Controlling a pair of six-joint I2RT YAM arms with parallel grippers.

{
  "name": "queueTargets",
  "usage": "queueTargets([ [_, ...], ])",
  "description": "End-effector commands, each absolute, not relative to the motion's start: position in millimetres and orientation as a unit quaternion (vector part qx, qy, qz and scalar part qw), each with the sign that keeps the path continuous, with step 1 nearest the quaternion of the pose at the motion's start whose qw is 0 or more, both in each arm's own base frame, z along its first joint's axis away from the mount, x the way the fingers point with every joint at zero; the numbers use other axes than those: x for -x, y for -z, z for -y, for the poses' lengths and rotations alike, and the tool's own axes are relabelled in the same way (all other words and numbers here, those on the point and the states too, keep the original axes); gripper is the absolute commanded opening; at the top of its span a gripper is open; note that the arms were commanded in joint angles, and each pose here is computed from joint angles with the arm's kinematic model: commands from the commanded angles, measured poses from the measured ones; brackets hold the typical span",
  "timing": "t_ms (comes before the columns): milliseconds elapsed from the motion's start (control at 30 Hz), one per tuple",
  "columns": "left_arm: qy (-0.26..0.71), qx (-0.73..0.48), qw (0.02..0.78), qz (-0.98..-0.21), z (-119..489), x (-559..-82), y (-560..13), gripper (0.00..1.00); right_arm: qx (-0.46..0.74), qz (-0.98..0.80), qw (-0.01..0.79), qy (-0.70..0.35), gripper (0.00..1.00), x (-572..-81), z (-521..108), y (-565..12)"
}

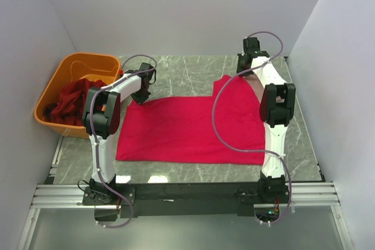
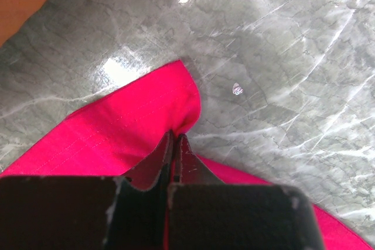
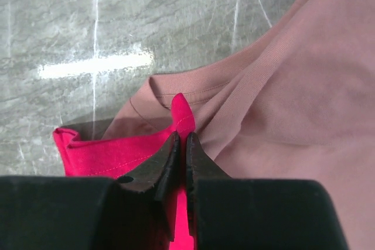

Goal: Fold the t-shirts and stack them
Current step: Fold the tshirt

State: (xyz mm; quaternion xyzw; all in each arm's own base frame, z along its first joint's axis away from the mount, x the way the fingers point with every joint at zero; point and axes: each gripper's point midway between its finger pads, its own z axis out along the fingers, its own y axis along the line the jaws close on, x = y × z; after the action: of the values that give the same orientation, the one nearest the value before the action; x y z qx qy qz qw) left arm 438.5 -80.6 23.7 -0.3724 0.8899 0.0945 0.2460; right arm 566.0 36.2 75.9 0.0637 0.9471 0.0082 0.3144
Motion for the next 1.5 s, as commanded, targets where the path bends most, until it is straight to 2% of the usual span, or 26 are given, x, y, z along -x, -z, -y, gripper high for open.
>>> queueTargets([
  [0, -0.072, 0.374, 0.263, -0.887, 85, -441, -47, 0.01, -0.062, -0.932, 0.357, -0.017, 0.13, -573, -37, -115],
  [233, -0.074, 0.371, 0.264, -0.887, 85, -441, -49, 0.01, -0.059, -0.937, 0.342, -0.023, 0.28, -570, -41, -105],
  [333, -0.075, 0.371, 0.264, -0.887, 84, -440, -49, 0.01, -0.056, -0.941, 0.333, -0.028, 0.4, -567, -43, -100],
  [467, -0.076, 0.371, 0.263, -0.888, 84, -439, -46, 0.01, -0.049, -0.944, 0.323, -0.042, 0.42, -564, -48, -94],
  [567, -0.078, 0.37, 0.263, -0.888, 83, -439, -46, 0.01, -0.051, -0.946, 0.318, -0.037, 0.37, -565, -46, -88],
  [667, -0.08, 0.37, 0.263, -0.888, 83, -438, -47, 0.01, -0.058, -0.943, 0.325, -0.031, 0.2, -569, -45, -88],
  [700, -0.079, 0.369, 0.266, -0.887, 83, -439, -47, 0.01, -0.059, -0.943, 0.327, -0.031, 0.07, -570, -44, -88],
  [767, -0.077, 0.37, 0.267, -0.887, 83, -440, -48, 0.01, -0.065, -0.938, 0.339, -0.019, 0.0, -574, -39, -92],
  [967, -0.07, 0.373, 0.276, -0.883, 83, -441, -57, 0.01, -0.05, -0.927, 0.37, -0.033, 0.0, -571, -46, -119],
  [1467, -0.046, 0.383, 0.318, -0.866, 85, -434, -82, 0.01, -0.083, -0.915, 0.389, -0.059, 0.0, -468, -51, -142],
])
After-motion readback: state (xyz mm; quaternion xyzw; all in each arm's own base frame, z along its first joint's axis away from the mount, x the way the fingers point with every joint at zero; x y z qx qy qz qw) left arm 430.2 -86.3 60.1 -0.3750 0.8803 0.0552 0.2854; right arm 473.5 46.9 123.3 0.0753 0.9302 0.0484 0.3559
